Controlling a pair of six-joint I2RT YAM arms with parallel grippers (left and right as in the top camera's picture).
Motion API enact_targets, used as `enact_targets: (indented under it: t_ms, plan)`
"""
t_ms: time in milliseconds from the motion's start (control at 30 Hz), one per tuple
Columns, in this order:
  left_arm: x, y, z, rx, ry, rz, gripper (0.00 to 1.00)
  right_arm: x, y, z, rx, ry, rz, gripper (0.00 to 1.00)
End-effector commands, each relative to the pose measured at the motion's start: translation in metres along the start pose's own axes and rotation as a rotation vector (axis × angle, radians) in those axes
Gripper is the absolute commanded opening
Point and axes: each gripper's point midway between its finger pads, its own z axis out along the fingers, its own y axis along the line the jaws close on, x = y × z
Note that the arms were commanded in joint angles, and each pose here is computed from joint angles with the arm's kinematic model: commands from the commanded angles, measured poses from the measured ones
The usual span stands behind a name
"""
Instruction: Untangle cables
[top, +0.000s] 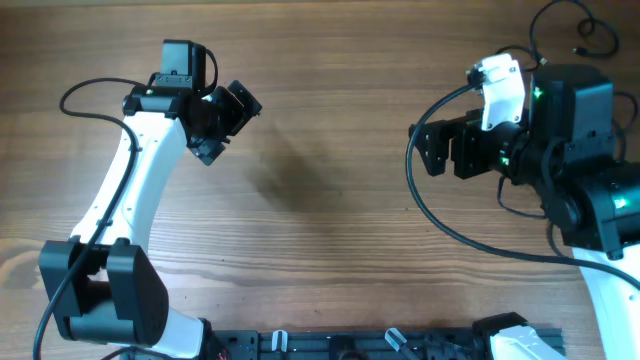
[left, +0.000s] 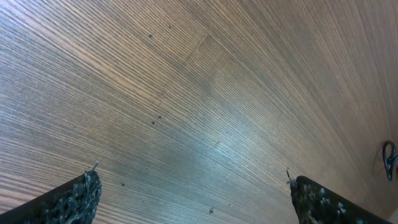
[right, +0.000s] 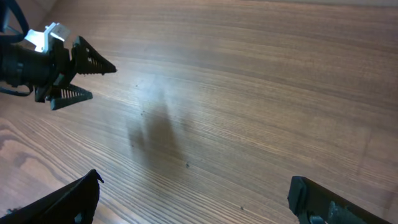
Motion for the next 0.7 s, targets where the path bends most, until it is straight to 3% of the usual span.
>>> enact_targets:
  t_ms: [0,333,467,667]
  plan:
    - [0.000,0.001,0.003,-0.012,-0.001,0.022,1.00,0.001,-0.004,0.004,0.020,0.012,-0.025,1.00]
    - [0.000,0.001,0.003,-0.012,-0.001,0.022,1.00,-0.009,-0.008,-0.025,0.062,-0.109,-0.214,1.00]
    - [0.000,0.001,0.003,-0.012,-0.001,0.022,1.00,-0.008,-0.026,-0.036,0.123,-0.257,-0.216,1.00]
    - [0.000,0.001,0.003,-0.012,-0.001,0.022,1.00,0.029,-0.024,-0.039,0.123,-0.522,-0.293,1.00]
